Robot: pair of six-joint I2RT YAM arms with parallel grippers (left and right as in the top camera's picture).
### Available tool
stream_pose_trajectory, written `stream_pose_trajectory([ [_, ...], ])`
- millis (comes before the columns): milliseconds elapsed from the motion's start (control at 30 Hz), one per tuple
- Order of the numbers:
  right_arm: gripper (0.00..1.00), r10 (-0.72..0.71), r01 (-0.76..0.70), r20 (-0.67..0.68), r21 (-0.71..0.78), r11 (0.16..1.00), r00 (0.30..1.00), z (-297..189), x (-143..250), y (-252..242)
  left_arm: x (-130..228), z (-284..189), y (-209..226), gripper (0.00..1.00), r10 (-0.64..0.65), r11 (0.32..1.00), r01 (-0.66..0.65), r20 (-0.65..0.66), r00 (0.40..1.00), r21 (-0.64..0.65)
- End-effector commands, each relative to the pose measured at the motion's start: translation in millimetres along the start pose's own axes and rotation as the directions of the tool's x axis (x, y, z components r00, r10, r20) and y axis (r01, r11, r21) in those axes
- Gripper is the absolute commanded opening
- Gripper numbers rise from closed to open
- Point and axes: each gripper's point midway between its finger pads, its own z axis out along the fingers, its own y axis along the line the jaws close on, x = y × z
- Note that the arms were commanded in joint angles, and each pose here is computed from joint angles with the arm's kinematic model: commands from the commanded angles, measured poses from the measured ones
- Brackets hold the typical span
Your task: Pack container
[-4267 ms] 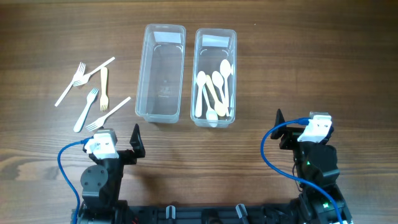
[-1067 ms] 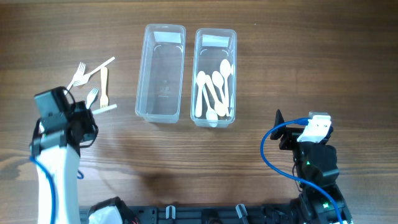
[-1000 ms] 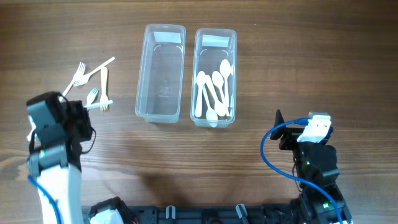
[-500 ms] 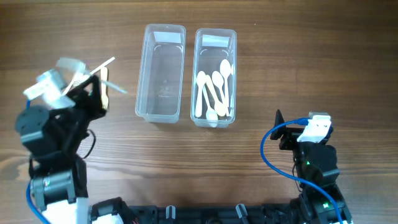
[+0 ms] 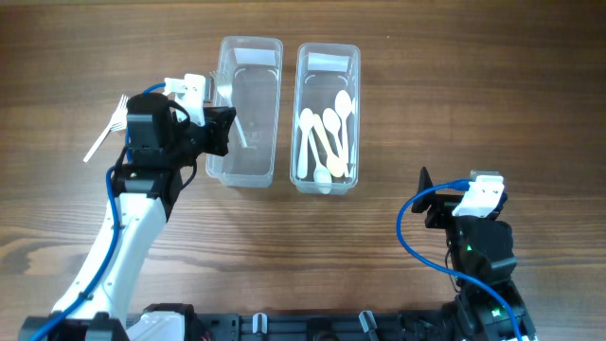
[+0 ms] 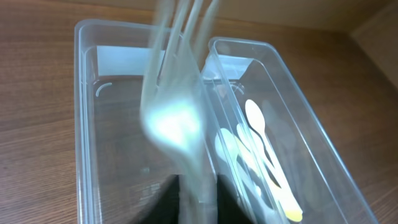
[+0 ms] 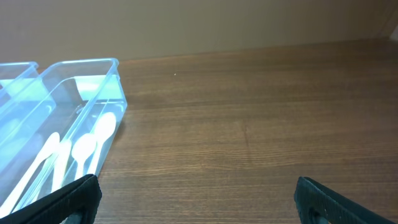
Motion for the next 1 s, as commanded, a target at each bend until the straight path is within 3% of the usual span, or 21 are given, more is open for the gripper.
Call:
stream_pose_trajectory([
  [0,1.00,-0.011,0.012,0.004,-0.008,1.000,1.000,0,0,2,2,5,0,0.62,0.022,1.000,-0.022,-0.005,1.000,0.006],
  [33,1.00,-0.011,0.012,0.004,-0.008,1.000,1.000,0,0,2,0,5,0,0.71,0.025,1.000,-0.025,0.002,1.000,0.007],
  [200,1.00,-0.012,0.012,0.004,-0.008,1.000,1.000,0,0,2,-39,-11,-6,0.72,0.008,1.000,-0.009,0.134,0.991,0.004],
  [267,1.00,-0.012,0.012,0.004,-0.008,1.000,1.000,0,0,2,-65,-37,9,0.75,-0.048,0.993,0.072,0.235,0.971,-0.095],
  [333,1.00,-0.012,0.012,0.004,-0.008,1.000,1.000,0,0,2,-73,-68,39,1.00,-0.101,0.946,0.188,0.313,0.945,-0.265],
  [467,1.00,-0.011,0.012,0.004,-0.008,1.000,1.000,0,0,2,-36,-122,89,1.00,-0.157,0.780,0.299,0.291,0.944,-0.550],
  [533,1.00,-0.012,0.012,0.004,-0.008,1.000,1.000,0,0,2,-16,-133,111,1.00,-0.189,0.694,0.314,0.256,0.948,-0.648],
  [633,1.00,-0.011,0.012,0.004,-0.008,1.000,1.000,0,0,2,-3,-132,134,1.00,-0.216,0.625,0.317,0.233,0.948,-0.713],
  [967,1.00,-0.011,0.012,0.004,-0.008,1.000,1.000,0,0,2,67,-34,208,1.00,-0.344,0.580,0.278,0.080,0.935,-0.766],
])
